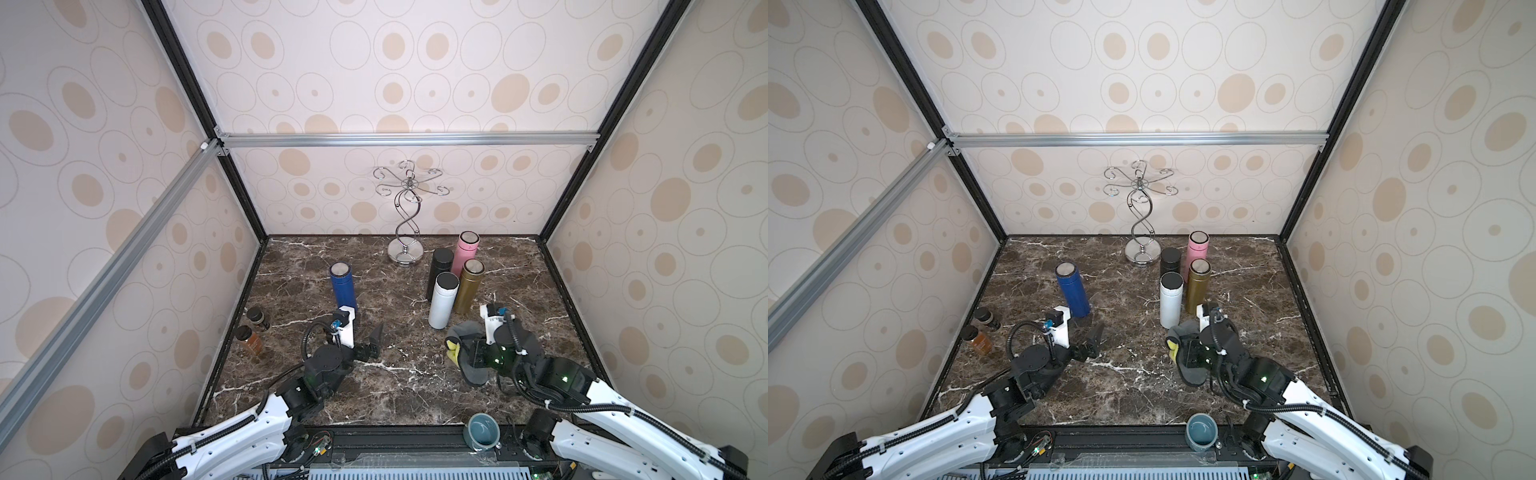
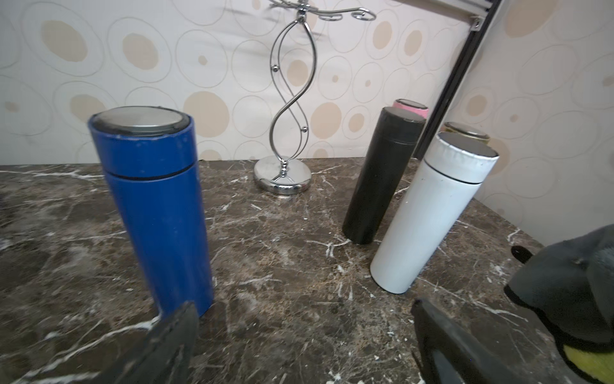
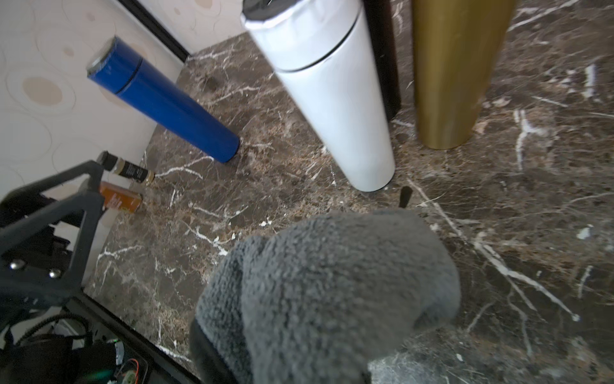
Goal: Wipe the surface of the thermos
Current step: Pick up the thermos from the center of the board.
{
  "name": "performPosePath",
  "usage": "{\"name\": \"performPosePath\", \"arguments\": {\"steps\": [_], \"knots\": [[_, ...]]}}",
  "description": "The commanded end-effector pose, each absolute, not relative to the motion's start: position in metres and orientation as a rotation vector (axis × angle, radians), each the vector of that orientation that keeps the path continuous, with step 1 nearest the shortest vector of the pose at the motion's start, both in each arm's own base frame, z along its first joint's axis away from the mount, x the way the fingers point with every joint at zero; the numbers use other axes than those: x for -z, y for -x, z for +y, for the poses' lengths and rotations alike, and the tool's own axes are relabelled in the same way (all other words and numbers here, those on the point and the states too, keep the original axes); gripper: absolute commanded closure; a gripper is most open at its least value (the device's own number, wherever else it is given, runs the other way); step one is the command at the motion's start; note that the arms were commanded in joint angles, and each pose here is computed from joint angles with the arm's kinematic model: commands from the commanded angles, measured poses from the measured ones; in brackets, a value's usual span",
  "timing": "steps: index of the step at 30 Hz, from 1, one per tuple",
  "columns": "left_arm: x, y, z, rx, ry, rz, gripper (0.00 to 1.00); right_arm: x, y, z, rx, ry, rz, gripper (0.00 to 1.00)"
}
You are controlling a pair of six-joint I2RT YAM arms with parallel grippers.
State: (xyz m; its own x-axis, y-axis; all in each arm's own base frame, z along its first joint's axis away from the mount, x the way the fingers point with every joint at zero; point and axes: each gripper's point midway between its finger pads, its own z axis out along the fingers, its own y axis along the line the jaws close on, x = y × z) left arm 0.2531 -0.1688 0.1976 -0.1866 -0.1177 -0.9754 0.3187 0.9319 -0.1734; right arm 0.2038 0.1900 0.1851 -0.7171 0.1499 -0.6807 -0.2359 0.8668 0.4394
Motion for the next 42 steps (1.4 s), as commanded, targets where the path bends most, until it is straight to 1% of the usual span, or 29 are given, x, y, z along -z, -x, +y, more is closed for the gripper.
{"name": "performPosePath", "arguments": {"steps": [1,3,6,11,16,26,34,42], "knots": [[-0.181,-0.258,-0.138,0.174,-0.105,1.799,0.0,-0.202,-0.21,0.215,-0.683,0.082,2.218,1.0],[-0.178,-0.263,-0.129,0.132,-0.078,1.811,0.0,-0.196,-0.211,0.23,-0.684,0.125,2.228,1.0],[-0.17,-0.275,-0.112,0.142,0.021,1.839,0.0,-0.187,-0.214,0.247,-0.686,0.165,2.255,1.0],[-0.177,-0.283,-0.091,0.138,0.109,1.75,0.0,-0.176,-0.221,0.265,-0.702,0.201,2.27,1.0],[-0.184,-0.305,-0.095,0.149,0.051,1.708,0.0,-0.166,-0.225,0.279,-0.707,0.232,2.289,1.0],[-0.193,-0.338,-0.122,0.223,-0.064,1.608,0.0,-0.162,-0.229,0.278,-0.715,0.23,2.288,1.0],[-0.181,-0.367,-0.127,0.145,-0.069,1.62,0.0,-0.159,-0.234,0.282,-0.731,0.225,2.294,1.0],[-0.175,-0.388,-0.122,0.092,-0.018,1.616,0.0,-0.159,-0.237,0.283,-0.725,0.22,2.298,1.0]]}}
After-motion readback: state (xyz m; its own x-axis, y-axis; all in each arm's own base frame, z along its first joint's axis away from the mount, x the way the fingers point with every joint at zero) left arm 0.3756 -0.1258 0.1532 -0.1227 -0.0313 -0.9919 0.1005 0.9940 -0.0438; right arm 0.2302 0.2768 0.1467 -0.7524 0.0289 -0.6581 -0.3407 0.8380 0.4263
